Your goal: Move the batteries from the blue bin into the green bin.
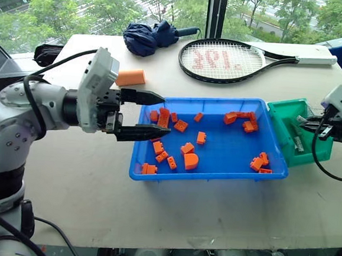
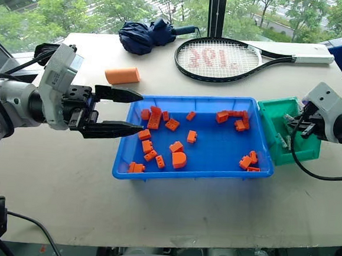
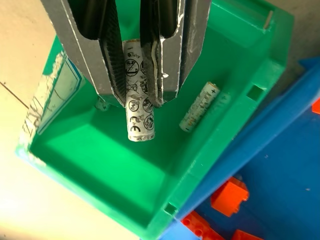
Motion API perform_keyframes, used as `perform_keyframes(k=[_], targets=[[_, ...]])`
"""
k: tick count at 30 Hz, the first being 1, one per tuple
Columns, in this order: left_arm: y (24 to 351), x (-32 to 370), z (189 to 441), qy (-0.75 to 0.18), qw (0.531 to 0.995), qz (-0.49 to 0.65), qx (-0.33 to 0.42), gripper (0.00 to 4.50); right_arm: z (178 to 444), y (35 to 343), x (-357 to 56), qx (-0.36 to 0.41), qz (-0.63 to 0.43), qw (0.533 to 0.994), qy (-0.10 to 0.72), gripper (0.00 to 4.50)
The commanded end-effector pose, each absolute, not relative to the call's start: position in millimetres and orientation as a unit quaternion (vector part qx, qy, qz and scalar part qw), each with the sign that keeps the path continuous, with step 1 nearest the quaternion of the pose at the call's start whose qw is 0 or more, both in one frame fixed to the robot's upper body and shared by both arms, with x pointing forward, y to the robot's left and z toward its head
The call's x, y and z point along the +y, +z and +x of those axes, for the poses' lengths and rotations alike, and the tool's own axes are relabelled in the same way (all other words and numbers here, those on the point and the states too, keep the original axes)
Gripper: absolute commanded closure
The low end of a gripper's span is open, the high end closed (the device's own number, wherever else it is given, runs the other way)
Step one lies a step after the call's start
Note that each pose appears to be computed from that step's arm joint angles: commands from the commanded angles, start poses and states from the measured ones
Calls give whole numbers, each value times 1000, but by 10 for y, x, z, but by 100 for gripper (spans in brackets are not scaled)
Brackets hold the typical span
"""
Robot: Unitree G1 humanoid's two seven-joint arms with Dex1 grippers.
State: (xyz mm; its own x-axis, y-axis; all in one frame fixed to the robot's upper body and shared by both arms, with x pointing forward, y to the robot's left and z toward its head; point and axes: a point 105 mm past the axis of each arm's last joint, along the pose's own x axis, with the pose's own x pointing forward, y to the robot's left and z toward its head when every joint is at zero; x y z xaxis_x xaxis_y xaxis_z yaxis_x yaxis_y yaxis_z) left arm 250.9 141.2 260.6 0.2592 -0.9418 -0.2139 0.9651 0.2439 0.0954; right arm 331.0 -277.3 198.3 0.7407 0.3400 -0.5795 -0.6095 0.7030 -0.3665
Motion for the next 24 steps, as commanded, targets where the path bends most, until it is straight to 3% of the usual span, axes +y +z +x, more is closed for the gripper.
perform_keyframes(k=[1, 3, 8, 12, 17, 24], targets=[[2714, 1410, 2522, -607, 786, 118, 28, 0, 3353, 2153, -2854, 209, -308, 898, 234, 345], [2724, 1411, 2525, -609, 784, 118, 25, 0, 3331, 2143, -2858, 211, -309, 896, 237, 268], [2686, 1475, 2549, -601, 788, 129, 24, 0, 3265, 2161, -2843, 201, -302, 902, 234, 6], [2614, 1628, 2602, -575, 806, 139, 14, 0, 3117, 2245, -2656, 148, -248, 916, 277, 6], [2241, 2009, 2665, -511, 845, 147, 59, 0, 2732, 2163, -2584, 93, -187, 924, 319, 6], [1611, 2378, 2480, -440, 880, 150, 96, 0, 2136, 1680, -2863, 112, -139, 931, 319, 6]])
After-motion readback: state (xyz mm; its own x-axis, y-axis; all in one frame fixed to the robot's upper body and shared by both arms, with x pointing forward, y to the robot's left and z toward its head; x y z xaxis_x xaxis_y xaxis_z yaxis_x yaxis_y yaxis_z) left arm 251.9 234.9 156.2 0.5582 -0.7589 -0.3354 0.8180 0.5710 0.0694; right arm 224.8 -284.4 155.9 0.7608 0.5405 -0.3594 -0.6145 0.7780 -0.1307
